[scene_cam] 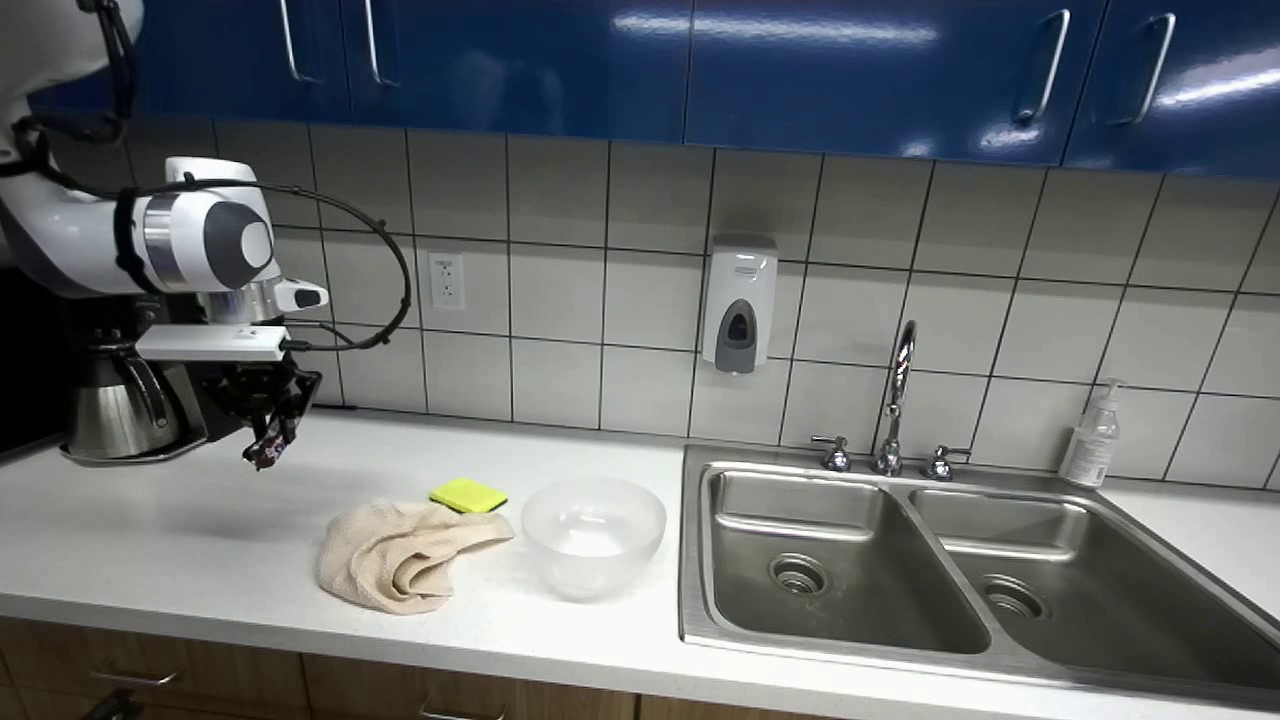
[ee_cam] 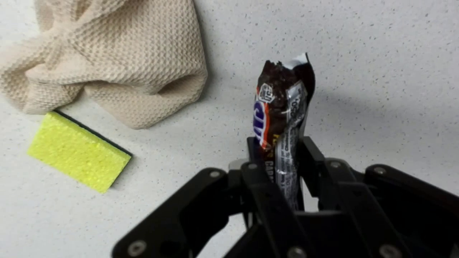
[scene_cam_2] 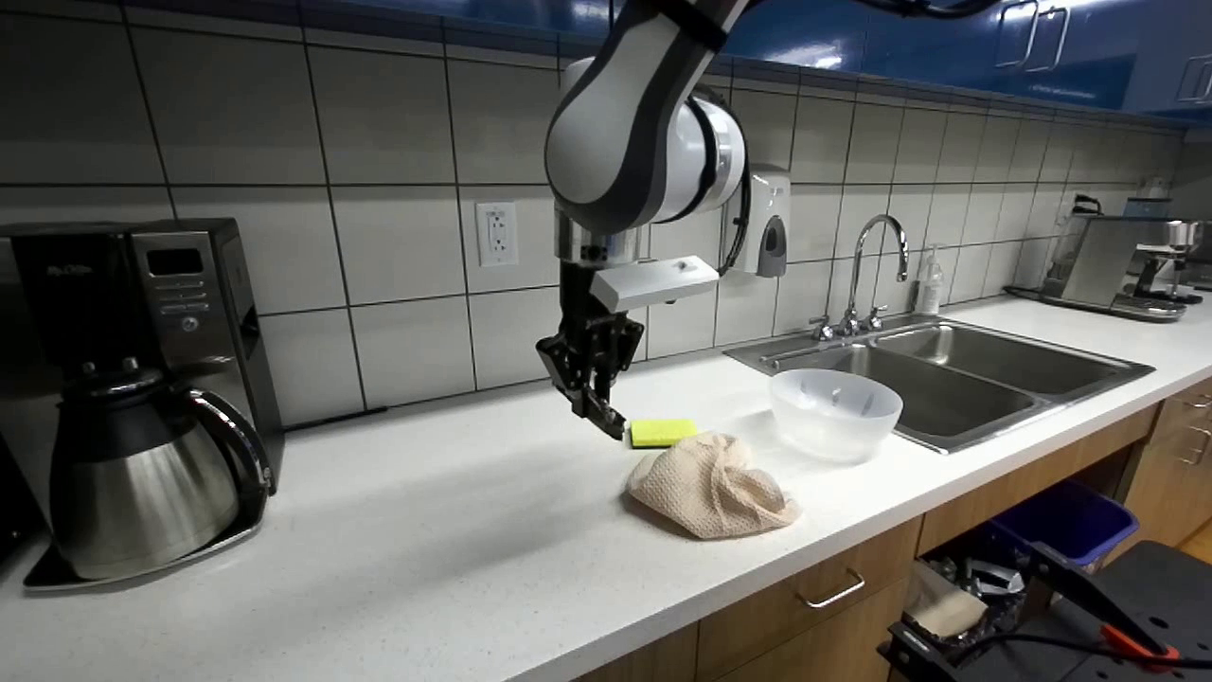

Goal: Put the candy bar into the bowl

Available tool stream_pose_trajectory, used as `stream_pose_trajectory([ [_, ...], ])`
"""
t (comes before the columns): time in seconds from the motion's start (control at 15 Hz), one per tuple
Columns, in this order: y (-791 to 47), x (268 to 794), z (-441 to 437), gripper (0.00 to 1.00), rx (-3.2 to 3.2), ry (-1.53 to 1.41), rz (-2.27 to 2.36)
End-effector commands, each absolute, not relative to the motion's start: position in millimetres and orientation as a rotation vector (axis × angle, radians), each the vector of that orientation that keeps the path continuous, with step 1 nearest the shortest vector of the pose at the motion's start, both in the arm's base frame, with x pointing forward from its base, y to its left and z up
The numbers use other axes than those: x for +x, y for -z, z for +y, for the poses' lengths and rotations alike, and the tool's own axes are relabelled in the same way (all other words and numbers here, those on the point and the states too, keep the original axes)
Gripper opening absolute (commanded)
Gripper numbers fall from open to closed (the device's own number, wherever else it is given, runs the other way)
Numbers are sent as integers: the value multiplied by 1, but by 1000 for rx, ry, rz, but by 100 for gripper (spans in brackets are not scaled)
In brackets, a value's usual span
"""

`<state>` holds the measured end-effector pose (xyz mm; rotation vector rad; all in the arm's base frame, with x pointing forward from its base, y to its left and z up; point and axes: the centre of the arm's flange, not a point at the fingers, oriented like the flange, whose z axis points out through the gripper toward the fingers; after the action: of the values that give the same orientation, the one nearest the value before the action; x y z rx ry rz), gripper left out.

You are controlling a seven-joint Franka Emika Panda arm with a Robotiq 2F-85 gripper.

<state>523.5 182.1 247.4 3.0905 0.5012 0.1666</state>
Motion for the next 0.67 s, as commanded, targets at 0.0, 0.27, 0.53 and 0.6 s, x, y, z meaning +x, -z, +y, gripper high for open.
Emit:
stream_pose_trajectory([
  [0.0,-275,497,142,7,3095,-217,360],
  [0.27,-287,486,94,7,3098,-228,223],
  [0.53,-293,475,43,7,3089,-221,115],
  [0.6,-294,472,27,7,3086,-220,87],
])
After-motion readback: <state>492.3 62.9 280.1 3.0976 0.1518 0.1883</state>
